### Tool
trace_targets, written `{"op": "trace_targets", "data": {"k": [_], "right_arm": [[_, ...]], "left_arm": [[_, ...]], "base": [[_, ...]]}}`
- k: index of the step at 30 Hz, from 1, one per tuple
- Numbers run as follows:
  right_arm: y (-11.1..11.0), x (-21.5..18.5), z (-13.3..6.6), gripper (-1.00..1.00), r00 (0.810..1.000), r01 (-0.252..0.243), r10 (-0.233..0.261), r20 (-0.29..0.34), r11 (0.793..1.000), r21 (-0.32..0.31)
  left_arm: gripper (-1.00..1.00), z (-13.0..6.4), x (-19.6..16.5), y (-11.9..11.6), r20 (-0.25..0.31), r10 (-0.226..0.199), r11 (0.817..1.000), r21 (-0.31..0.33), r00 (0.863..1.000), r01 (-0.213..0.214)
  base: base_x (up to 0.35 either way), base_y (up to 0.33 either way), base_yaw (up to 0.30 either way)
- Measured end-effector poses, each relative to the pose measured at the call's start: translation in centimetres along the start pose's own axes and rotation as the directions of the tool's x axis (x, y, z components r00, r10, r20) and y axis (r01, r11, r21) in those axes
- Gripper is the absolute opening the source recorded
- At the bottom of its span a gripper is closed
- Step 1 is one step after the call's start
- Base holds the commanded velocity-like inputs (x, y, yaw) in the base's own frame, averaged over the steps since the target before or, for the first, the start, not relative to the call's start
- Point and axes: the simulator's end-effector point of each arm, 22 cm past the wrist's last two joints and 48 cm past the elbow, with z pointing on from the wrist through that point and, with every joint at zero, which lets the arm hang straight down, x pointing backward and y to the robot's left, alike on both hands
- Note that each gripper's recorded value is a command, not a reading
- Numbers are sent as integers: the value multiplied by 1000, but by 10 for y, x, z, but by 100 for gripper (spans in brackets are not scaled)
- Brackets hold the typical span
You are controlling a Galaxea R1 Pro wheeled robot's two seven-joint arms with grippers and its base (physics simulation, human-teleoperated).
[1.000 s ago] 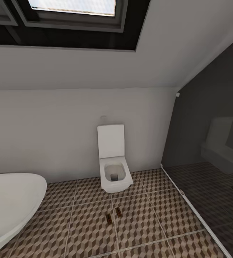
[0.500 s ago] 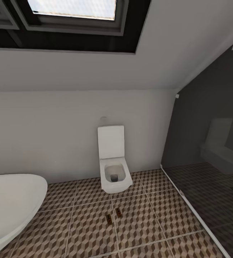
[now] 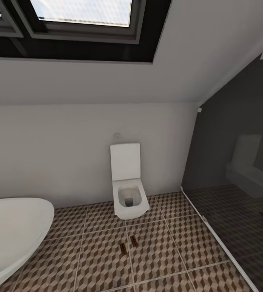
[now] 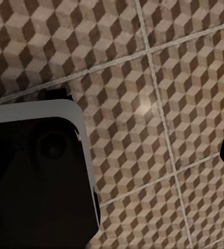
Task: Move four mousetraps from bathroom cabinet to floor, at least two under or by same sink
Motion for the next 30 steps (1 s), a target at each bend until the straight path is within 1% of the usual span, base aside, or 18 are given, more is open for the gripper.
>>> {"op": "trace_targets", "data": {"k": [30], "right_arm": [[4,13,-30,100,1000,1,-1,-15,1000,-14]], "left_arm": [[100,-28,8,10,-8,-1,1000,-8,1000,1]], "base": [[0,0,0]]}}
